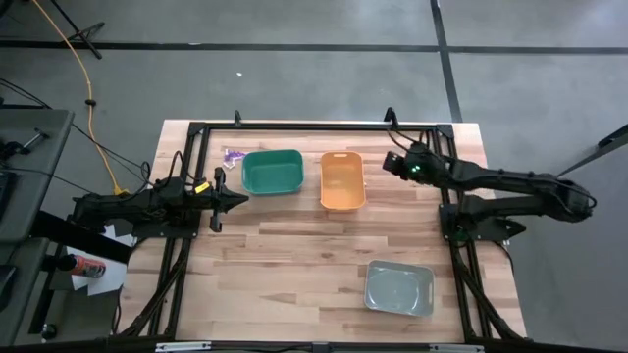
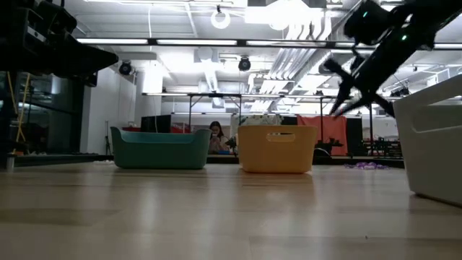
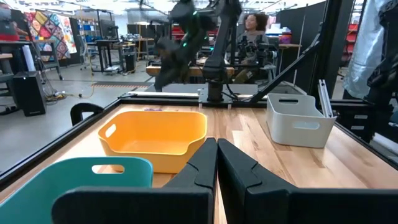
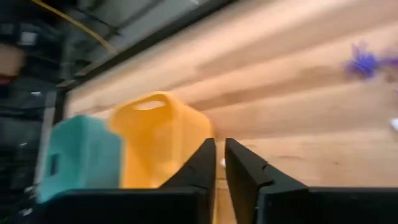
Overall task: Sort Halloween decoration
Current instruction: Put the white bone toy into the yellow bin
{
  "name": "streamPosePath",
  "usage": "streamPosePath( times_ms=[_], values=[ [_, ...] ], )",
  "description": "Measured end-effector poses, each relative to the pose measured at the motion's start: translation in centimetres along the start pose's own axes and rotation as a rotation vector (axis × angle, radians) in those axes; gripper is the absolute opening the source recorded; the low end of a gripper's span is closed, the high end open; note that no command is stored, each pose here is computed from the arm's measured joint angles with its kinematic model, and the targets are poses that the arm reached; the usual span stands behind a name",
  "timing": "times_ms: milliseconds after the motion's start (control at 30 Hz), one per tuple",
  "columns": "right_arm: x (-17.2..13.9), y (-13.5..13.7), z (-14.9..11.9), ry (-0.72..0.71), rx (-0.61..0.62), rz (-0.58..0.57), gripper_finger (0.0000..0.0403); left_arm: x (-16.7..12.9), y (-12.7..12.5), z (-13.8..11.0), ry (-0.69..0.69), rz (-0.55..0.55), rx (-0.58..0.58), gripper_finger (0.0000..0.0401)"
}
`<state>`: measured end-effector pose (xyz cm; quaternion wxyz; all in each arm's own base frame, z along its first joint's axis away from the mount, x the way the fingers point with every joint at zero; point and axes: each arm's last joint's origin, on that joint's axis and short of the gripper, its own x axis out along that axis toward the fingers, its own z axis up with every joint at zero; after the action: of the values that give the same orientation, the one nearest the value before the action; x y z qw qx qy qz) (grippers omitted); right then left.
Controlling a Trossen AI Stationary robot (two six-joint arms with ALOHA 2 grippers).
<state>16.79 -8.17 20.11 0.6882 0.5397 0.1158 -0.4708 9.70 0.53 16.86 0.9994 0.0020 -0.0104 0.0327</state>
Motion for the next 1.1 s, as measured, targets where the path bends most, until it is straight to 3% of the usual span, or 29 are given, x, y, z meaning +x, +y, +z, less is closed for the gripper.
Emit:
streamPosePath(
  times_ms=[233, 567, 833, 1100],
  values=[
    [2.5, -2.5, 0.8, 0.05, 0.215, -0.26, 0.0111, 0.0, 0.0, 0.0, 0.0, 0.0, 0.0, 0.0001],
    [4.2, -5.0, 2.8, -0.036, 0.456, -0.458, 0.0112, 0.0, 0.0, 0.0, 0.0, 0.0, 0.0, 0.0001],
    [5.5, -6.2, 3.2, -0.037, 0.58, -0.546, 0.0112, 0.0, 0.0, 0.0, 0.0, 0.0, 0.0, 0.0001],
    [6.4, -6.5, 3.1, -0.007, 0.61, -0.577, 0.0112, 0.0, 0.0, 0.0, 0.0, 0.0, 0.0, 0.0001]
  ],
)
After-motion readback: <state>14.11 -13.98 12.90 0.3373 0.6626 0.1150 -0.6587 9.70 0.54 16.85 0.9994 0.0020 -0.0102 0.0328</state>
